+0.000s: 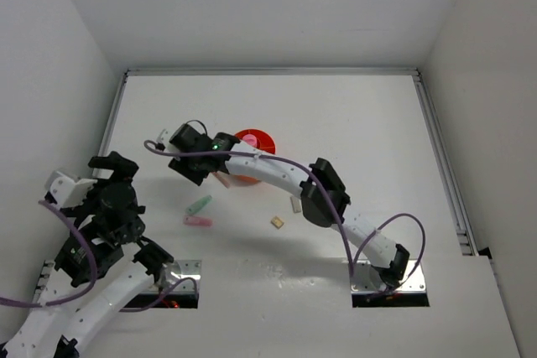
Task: Sort the stationery into containers
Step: Pick up the pen from the center of the board.
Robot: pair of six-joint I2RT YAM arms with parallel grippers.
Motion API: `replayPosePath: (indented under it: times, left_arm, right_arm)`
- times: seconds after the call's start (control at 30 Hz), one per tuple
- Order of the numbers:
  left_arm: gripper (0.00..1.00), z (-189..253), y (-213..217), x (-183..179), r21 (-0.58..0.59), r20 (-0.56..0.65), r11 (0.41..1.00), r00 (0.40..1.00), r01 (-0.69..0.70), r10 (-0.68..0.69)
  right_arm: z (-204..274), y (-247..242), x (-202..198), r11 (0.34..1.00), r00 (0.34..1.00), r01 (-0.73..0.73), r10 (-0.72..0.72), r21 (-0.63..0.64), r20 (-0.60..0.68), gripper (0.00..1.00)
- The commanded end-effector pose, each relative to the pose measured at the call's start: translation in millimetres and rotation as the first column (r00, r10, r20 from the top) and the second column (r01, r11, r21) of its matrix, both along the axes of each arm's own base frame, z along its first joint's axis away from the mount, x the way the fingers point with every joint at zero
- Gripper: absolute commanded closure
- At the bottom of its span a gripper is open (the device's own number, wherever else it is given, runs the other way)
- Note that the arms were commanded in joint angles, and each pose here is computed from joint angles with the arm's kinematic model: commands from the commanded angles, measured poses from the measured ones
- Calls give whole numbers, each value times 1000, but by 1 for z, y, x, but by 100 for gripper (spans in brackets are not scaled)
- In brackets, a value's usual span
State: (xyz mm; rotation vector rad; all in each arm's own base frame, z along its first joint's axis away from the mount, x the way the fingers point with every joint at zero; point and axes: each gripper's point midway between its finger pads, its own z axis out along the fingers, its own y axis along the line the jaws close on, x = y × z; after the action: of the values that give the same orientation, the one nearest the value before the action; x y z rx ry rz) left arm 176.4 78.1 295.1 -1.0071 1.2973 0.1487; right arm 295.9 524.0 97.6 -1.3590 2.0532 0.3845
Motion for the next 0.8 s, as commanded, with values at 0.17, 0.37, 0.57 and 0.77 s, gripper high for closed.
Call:
replayPosePath:
  times: [0.17,0.37,0.57,0.77]
  left_arm:
    - [0,0,10,-8,-8,37,999,998,-52,52]
    - [0,0,7,-5,-12,34,999,999,-31,31]
    - [0,0,6,-5,-7,26,1000,999,-21,22]
    - [0,1,6,-5,-6,28,1000,999,-21,21]
  right_arm:
    - [-18,-15,41,963,956,269,-262,-35,130,59]
    - [-38,-19,48,949,943,308,-296,-62,155,62]
    - [-56,-22,46,946,943,313,-299,-88,144,59]
    - [-65,-24,51,945,946,315,-305,-86,110,55]
